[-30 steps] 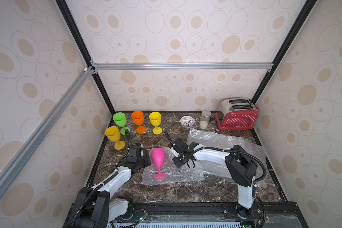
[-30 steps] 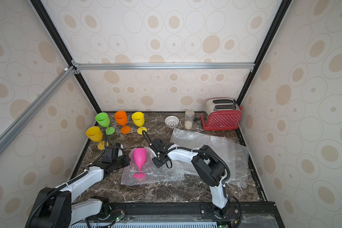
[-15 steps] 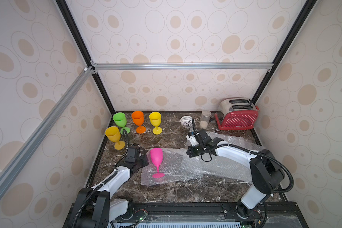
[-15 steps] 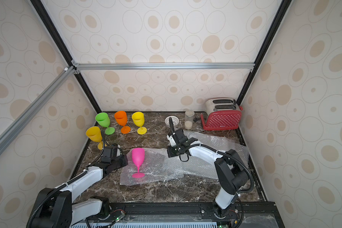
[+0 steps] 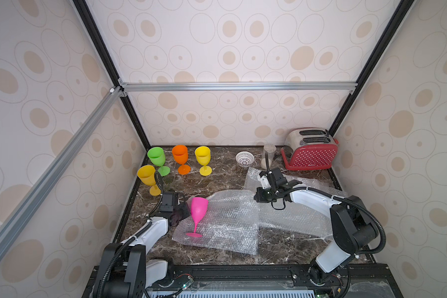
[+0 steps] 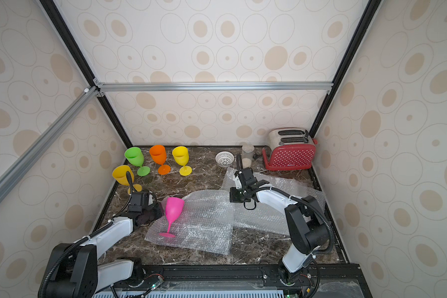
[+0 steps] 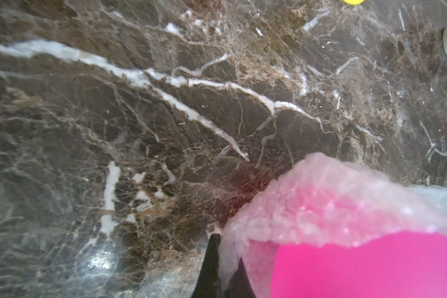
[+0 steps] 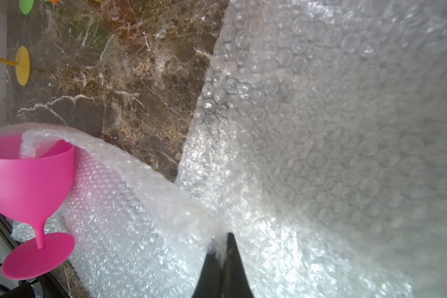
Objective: Unpack wine glasses from bubble wrap
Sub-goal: Unwrap the bubble wrap at the center of the board, then pick up the wine glass from the bubble wrap, then place the wine glass at the center of the board.
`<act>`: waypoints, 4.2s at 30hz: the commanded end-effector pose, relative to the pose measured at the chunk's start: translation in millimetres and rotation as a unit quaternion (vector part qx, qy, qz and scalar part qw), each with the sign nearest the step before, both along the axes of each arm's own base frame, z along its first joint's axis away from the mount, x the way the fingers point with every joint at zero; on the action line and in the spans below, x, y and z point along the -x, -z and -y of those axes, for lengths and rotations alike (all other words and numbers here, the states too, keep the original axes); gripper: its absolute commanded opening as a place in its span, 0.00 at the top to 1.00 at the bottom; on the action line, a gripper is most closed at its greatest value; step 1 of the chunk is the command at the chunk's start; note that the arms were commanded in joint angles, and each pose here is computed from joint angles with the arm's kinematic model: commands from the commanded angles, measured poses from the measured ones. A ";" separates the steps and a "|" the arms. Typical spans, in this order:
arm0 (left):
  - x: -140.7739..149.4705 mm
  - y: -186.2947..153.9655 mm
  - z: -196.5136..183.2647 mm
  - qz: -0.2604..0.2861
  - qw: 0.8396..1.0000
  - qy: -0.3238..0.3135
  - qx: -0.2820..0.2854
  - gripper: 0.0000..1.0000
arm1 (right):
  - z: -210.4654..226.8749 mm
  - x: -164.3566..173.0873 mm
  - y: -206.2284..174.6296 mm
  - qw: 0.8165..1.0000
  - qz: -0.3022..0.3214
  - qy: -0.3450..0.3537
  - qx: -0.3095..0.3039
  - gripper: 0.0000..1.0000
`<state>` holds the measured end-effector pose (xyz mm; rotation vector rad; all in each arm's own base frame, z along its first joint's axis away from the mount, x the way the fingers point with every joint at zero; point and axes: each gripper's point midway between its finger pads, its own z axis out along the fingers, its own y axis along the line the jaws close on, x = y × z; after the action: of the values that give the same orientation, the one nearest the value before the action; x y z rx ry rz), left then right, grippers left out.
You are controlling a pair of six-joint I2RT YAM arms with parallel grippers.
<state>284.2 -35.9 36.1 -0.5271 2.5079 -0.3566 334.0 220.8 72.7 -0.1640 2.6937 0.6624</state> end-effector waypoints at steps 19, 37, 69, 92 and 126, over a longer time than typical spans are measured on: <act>9.1 -94.9 24.5 0.058 0.995 0.063 0.043 0.56 | 6.7 8.9 -16.7 1.000 0.017 -0.015 0.020 0.58; 61.0 -31.0 87.0 -0.030 0.990 0.130 0.042 0.60 | 33.5 20.2 -64.6 0.996 0.079 0.002 0.051 0.50; 47.2 -71.6 85.7 0.004 0.994 0.111 0.003 0.92 | 27.3 23.6 -49.3 0.999 0.049 -0.008 0.001 0.38; 32.6 -138.6 160.9 0.214 0.932 0.293 0.015 0.95 | 3.3 18.0 -101.8 0.995 0.068 -0.040 -0.065 0.41; 67.5 -120.9 238.3 0.434 0.760 0.422 -0.236 0.98 | -25.9 65.6 -160.2 0.978 0.015 -0.118 -0.169 0.53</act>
<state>211.6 -267.2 134.7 0.8743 1.7037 -0.2163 282.7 245.5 236.0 -0.3660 2.4833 1.1481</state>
